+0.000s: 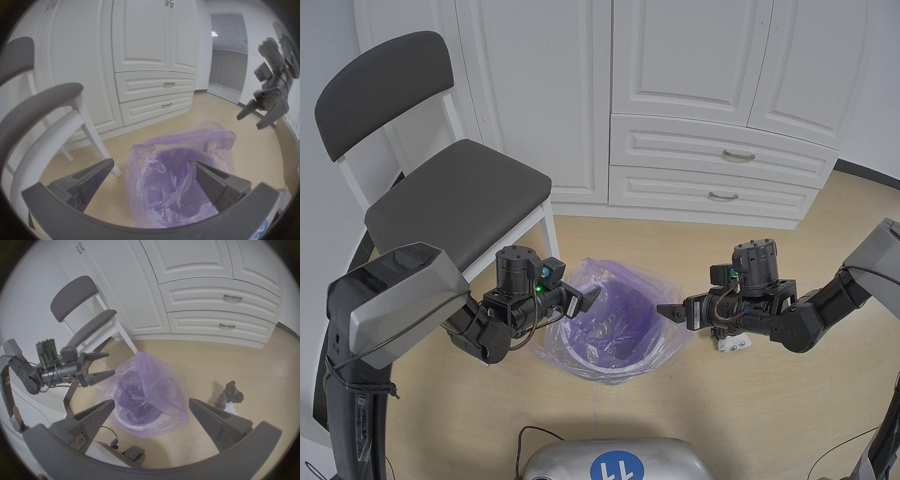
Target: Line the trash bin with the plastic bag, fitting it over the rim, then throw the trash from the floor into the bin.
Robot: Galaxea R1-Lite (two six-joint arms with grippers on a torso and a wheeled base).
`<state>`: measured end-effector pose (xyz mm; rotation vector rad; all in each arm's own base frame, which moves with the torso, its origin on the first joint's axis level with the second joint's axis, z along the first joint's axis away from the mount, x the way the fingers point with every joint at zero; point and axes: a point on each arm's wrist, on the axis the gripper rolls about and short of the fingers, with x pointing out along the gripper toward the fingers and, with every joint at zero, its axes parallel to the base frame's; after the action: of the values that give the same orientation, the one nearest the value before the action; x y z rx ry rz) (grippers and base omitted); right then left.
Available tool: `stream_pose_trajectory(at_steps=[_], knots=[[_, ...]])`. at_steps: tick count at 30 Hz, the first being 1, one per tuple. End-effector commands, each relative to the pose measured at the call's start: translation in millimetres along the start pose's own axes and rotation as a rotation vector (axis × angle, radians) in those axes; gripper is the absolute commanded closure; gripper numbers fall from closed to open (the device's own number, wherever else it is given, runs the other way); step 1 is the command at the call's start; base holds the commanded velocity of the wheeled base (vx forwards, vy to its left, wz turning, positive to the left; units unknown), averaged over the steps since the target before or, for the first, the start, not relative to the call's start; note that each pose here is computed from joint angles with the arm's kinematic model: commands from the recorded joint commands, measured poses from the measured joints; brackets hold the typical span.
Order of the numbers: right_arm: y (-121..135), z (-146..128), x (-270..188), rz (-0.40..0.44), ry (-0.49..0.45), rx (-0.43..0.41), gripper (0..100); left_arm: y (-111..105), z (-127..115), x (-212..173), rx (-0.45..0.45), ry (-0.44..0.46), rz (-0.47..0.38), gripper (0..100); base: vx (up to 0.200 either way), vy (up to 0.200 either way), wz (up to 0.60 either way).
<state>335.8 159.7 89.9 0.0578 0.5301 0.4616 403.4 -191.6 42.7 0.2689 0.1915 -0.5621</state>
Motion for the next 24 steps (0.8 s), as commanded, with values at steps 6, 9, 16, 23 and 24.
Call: stream_pose_trajectory(at_steps=[6,9,16,23,24], knots=[[38,1,-12,-0.097,-0.055,-0.066,0,-27,48,-53,-0.067,0.093,0.145,0,0.000,0.000,0.00],[49,-7,-5,-0.166,-0.085,-0.082,0,-44,46,-64,-0.171,0.167,0.153,0,0.000,0.000,0.00],[54,-45,10,-0.228,-0.133,-0.247,0,-57,2,-74,-0.205,0.356,0.244,0,0.000,0.000,0.00],[47,-86,50,-0.275,-0.178,-0.363,0,-46,-29,-59,-0.194,0.406,0.344,0,0.000,0.000,0.00],[44,-88,55,-0.287,-0.184,-0.375,0,-43,-29,-56,-0.200,0.393,0.351,0,0.000,0.000,0.00]])
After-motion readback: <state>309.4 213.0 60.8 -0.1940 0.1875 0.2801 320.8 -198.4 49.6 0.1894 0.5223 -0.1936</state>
